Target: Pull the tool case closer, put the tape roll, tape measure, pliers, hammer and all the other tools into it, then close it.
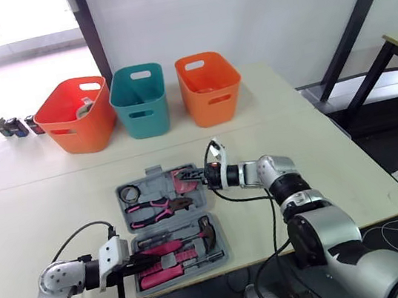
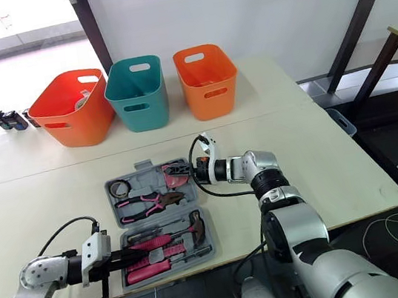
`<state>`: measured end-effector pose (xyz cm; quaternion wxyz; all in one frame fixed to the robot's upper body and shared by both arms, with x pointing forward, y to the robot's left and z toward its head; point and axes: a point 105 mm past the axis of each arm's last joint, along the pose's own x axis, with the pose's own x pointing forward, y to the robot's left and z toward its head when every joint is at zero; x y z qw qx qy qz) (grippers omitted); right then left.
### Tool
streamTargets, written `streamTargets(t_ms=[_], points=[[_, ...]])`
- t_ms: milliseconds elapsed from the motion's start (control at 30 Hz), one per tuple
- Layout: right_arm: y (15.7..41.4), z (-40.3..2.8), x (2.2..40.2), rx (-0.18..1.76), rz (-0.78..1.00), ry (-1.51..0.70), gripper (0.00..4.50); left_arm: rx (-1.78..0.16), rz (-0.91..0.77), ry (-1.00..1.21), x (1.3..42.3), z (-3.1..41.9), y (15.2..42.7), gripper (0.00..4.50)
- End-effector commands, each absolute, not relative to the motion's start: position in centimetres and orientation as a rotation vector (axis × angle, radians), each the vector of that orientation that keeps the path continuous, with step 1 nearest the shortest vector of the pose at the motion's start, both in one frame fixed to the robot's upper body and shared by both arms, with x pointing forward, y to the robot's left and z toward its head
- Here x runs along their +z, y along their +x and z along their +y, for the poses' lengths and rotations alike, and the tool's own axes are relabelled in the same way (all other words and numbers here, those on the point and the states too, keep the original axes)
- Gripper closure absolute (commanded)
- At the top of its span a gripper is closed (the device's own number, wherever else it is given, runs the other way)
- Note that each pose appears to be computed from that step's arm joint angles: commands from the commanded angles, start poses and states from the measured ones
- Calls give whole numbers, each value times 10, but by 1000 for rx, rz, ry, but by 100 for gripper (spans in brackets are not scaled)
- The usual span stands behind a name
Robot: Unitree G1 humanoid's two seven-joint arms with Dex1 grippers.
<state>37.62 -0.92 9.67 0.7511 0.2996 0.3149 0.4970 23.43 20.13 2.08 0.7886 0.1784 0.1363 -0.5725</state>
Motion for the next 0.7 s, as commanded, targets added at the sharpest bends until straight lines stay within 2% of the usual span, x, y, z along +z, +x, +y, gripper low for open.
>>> streamTargets(t_ms=[33, 167, 400, 700], points=[[372, -5, 115, 1182, 626, 569, 6, -1205, 407, 381, 4, 211, 230, 450], [371, -9, 114, 1185, 625, 510, 6, -1198, 348, 362, 24, 206, 237, 450], [371, -16, 118, 1192, 604, 490, 6, -1199, 277, 295, 65, 198, 235, 450], [367, -23, 126, 1235, 577, 440, 6, -1090, 229, 196, 95, 211, 238, 450]])
